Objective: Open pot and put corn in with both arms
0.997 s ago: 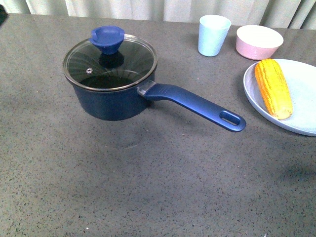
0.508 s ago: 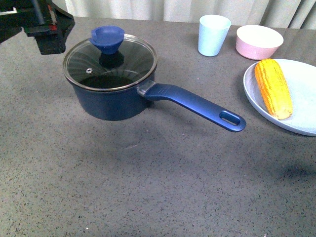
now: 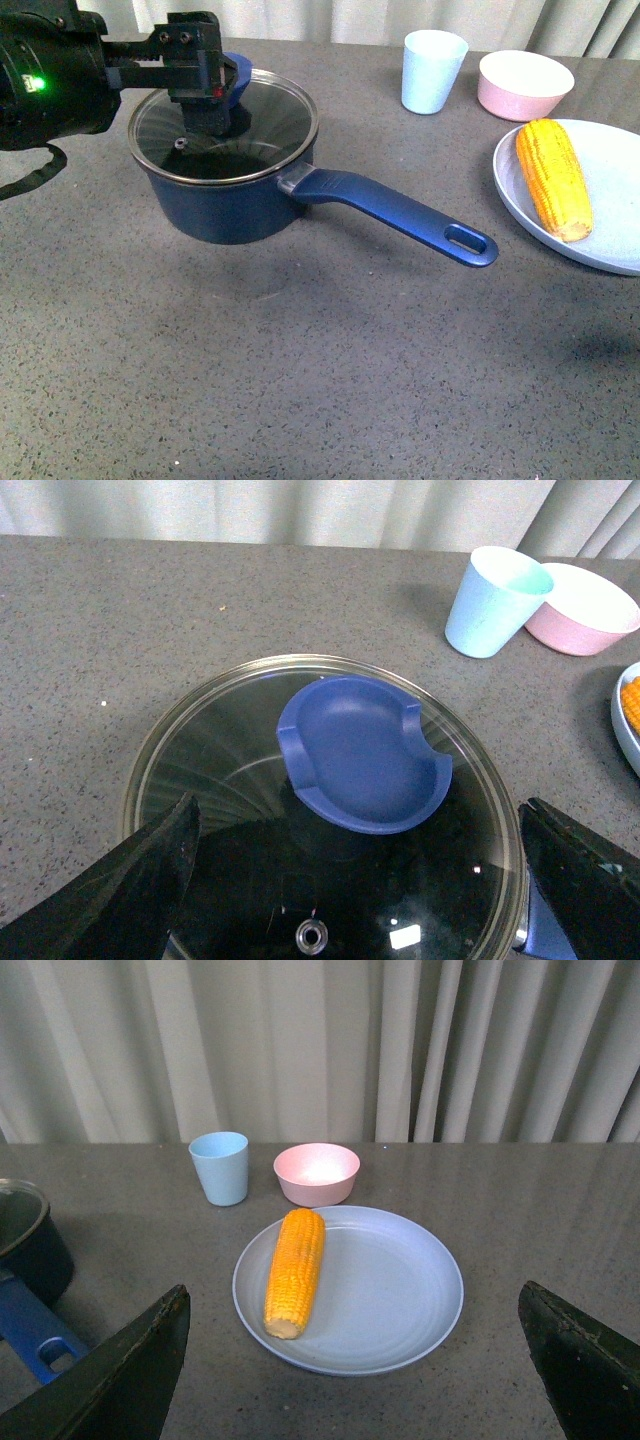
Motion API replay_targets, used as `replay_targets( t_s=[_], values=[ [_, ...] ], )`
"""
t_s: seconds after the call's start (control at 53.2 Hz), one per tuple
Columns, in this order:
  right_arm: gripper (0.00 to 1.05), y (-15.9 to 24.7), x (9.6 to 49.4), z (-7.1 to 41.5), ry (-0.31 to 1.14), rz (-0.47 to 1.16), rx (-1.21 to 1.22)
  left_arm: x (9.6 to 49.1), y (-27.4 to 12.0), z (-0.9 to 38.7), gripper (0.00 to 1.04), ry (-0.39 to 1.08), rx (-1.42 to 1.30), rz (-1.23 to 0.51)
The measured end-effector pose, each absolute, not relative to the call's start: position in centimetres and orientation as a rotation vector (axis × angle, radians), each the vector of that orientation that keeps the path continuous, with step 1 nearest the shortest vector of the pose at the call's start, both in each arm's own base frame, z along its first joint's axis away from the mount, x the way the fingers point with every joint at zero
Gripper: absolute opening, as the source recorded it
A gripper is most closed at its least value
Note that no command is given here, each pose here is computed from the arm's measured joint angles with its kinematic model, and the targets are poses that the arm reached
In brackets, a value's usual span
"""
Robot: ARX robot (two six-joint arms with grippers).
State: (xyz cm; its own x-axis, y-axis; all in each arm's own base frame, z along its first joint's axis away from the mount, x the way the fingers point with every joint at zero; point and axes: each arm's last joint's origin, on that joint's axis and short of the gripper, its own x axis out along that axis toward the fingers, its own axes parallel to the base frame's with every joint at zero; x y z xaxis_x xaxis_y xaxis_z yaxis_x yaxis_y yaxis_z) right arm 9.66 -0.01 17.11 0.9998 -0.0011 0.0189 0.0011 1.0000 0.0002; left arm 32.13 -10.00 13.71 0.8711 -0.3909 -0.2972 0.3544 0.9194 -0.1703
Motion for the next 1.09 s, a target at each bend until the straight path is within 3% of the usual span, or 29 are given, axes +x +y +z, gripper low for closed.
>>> replay_targets(
  t_s=[1.091],
  values=[
    [0.96, 0.0, 9.7, 17.1, -0.019, -0.001, 0.001, 36.9, -13.6, 11.5, 0.96, 0.352, -0.004, -0.361]
  ],
)
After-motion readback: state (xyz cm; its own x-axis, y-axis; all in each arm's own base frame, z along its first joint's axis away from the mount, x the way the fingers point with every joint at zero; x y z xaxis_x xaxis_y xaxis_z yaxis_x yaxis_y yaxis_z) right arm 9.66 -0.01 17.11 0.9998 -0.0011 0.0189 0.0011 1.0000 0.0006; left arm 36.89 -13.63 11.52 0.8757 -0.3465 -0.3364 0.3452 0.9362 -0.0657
